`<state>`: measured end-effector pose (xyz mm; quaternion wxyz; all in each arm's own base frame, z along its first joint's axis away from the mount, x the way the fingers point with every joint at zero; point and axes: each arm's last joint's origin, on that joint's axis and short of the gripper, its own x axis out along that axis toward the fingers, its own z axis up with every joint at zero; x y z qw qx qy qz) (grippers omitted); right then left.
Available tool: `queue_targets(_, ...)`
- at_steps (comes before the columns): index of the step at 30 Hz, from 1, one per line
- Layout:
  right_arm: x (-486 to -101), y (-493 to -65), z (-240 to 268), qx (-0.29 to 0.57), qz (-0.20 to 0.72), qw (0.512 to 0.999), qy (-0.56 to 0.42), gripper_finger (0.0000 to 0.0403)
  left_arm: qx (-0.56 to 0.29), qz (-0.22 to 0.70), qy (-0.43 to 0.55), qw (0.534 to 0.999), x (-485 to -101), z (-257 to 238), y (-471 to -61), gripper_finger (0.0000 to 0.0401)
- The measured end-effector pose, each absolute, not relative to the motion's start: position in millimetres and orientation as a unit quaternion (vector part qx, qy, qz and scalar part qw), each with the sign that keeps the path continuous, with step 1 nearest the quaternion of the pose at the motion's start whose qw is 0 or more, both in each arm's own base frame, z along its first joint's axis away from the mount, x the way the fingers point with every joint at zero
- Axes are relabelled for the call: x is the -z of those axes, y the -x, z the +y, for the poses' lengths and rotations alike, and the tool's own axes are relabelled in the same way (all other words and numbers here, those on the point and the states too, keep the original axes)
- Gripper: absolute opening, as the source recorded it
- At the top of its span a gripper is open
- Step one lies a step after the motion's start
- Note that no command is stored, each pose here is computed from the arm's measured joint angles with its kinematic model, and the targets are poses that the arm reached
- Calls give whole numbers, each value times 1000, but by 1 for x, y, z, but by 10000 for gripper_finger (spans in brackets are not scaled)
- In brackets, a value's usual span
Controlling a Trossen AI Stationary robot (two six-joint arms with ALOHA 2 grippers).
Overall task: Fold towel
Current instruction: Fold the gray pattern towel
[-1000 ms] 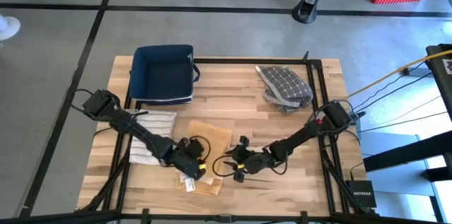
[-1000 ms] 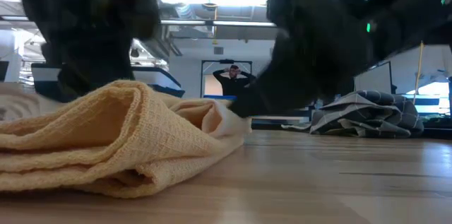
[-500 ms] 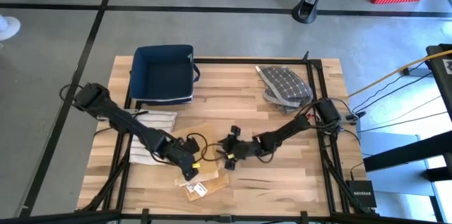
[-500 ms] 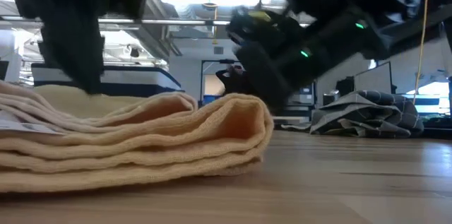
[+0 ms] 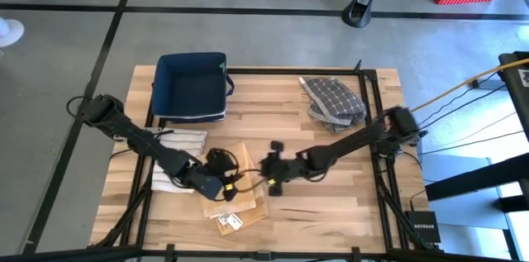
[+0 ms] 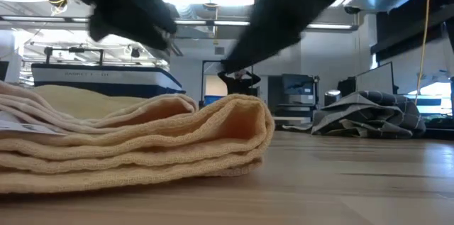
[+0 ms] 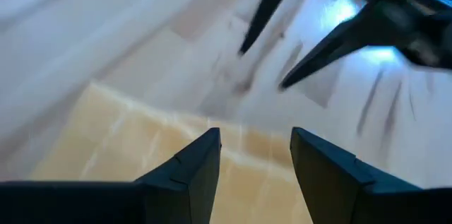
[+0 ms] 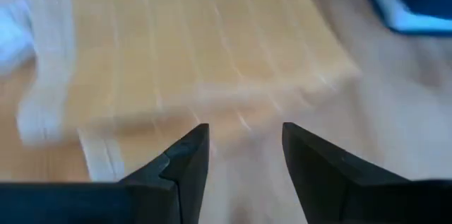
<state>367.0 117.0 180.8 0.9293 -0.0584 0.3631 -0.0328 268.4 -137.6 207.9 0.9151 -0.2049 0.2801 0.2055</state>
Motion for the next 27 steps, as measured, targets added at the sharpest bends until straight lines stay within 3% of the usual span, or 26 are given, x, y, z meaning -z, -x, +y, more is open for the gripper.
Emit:
queue_targets(7, -246, -284, 97, 140, 468, 862, 137, 182, -233, 292, 155, 914, -184, -122, -291, 164)
queue_targets(12, -256, -236, 63, 243, 484, 829, 139, 182, -236, 315, 125, 911, -164, -126, -295, 164)
queue_targets(18, -226, -204, 9, 333, 511, 787, 99, 182, -227, 329, 96, 912, -158, -128, -296, 164)
queue_targets(27, -179, -191, -38, 362, 549, 751, 56, 182, -222, 331, 84, 913, -158, -128, -296, 164)
